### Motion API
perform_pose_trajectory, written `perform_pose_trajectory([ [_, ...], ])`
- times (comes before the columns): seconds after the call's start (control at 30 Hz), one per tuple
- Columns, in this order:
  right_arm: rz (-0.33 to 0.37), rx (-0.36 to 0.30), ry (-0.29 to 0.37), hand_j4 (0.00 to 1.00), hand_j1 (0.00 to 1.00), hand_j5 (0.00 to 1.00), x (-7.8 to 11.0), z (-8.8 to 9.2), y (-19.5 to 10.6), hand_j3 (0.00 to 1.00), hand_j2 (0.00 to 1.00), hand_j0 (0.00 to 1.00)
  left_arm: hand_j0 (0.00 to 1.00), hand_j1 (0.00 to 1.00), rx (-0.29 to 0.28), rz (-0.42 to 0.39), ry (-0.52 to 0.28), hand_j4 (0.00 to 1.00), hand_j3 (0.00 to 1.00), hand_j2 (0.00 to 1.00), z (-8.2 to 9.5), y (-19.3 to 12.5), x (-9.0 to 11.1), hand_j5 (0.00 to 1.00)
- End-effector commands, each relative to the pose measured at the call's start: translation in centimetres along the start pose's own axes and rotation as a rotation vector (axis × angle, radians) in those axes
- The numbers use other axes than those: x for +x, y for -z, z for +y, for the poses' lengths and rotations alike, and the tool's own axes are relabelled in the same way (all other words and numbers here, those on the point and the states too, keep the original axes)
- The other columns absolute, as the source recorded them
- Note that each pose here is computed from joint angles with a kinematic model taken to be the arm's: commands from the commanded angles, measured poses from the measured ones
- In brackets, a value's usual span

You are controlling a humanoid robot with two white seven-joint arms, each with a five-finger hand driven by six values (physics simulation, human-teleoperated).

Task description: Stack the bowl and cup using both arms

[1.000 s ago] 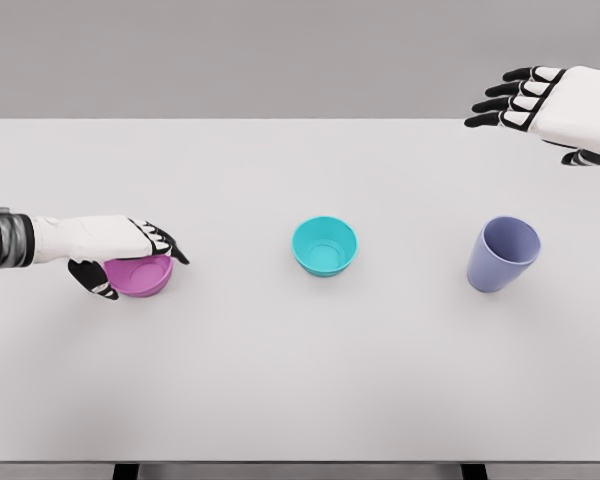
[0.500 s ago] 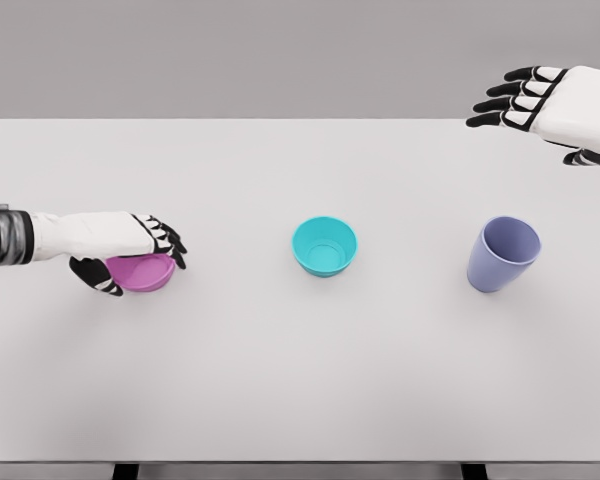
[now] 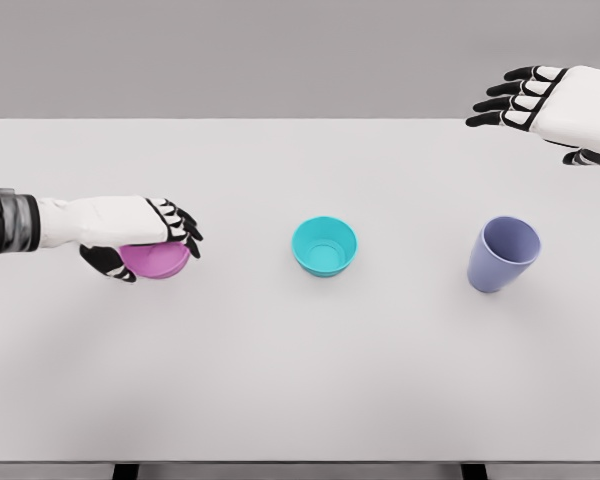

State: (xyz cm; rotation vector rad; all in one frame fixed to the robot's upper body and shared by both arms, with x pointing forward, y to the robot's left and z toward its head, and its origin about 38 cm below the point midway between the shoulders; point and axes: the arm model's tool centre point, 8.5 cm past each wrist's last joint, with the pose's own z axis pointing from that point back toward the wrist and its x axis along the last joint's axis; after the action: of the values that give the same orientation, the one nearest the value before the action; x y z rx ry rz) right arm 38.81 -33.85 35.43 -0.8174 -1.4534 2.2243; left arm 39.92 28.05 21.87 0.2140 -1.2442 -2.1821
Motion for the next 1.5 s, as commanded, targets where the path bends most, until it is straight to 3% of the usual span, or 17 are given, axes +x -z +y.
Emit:
perform_pose_trajectory([
  [0.0, 0.001, -0.002, 0.004, 1.0, 1.0, 1.0, 0.0, 0.0, 0.0, 1.0, 1.0, 1.0, 0.74, 0.74, 0.007, -0.012, 0.001, 0.74, 0.74, 0.74, 0.2, 0.2, 0.4, 0.74],
  [0.37, -0.002, 0.001, 0.005, 1.0, 1.0, 1.0, 0.0, 0.1, 0.1, 1.0, 1.0, 1.0, 0.73, 0.73, 0.063, -0.07, 0.045, 0.73, 0.73, 0.73, 3.0, 2.2, 1.8, 0.73],
  [1.13, -0.004, 0.011, 0.021, 1.0, 1.0, 1.0, 0.2, 0.8, 0.1, 1.0, 1.0, 1.0, 0.73, 0.73, 0.143, -0.195, 0.07, 0.73, 0.73, 0.73, 6.3, 7.5, 5.5, 0.73],
  [1.47, -0.003, 0.01, 0.021, 1.0, 1.0, 1.0, 0.2, 0.8, 0.0, 1.0, 1.0, 1.0, 0.73, 0.73, 0.157, -0.171, 0.037, 0.73, 0.73, 0.73, 7.1, 9.2, 5.8, 0.73],
])
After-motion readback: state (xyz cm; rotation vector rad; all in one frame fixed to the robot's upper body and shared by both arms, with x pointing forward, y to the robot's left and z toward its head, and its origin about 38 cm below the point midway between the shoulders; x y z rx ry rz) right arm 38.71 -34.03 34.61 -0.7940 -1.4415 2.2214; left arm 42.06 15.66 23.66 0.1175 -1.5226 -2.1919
